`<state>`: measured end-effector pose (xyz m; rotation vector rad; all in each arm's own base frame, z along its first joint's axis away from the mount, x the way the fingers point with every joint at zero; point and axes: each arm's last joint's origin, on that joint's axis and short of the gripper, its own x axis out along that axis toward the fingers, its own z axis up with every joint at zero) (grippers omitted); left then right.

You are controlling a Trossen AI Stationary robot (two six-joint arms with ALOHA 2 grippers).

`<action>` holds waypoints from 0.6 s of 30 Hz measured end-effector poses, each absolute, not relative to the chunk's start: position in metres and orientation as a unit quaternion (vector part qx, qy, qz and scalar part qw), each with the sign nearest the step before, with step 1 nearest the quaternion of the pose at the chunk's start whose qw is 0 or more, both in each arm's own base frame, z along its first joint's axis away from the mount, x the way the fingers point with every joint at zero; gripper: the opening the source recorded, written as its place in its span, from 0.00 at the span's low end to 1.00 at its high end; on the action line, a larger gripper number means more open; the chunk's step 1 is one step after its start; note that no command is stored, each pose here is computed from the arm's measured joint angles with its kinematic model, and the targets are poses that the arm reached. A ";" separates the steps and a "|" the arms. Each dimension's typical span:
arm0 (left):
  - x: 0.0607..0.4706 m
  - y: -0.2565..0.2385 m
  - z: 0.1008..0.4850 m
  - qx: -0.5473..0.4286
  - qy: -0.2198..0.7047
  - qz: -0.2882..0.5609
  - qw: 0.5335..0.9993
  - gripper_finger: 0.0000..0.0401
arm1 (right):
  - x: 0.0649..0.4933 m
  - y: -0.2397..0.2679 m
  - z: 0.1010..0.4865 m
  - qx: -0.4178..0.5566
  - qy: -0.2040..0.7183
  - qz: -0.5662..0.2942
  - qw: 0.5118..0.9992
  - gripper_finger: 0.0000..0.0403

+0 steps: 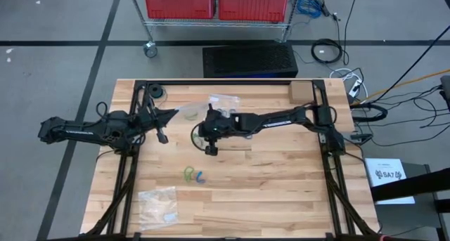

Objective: Sort rubber bands
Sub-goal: Put the top green rubber band into the bottom right zip bag

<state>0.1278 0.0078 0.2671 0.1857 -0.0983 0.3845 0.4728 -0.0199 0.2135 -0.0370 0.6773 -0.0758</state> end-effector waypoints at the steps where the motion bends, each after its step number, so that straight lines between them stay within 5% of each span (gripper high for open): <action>1: 0.128 0.008 0.267 0.092 -0.047 0.190 0.976 0.00 | 0.471 -0.017 0.219 -0.024 0.332 -0.033 0.942 0.01; 7: 0.131 0.006 0.265 0.094 -0.044 0.166 0.981 0.00 | 0.449 0.005 0.272 -0.045 0.298 -0.010 0.953 0.00; 18: 0.145 0.003 0.261 0.099 -0.038 0.119 0.987 0.00 | 0.400 0.017 0.359 -0.085 0.207 -0.097 0.970 0.00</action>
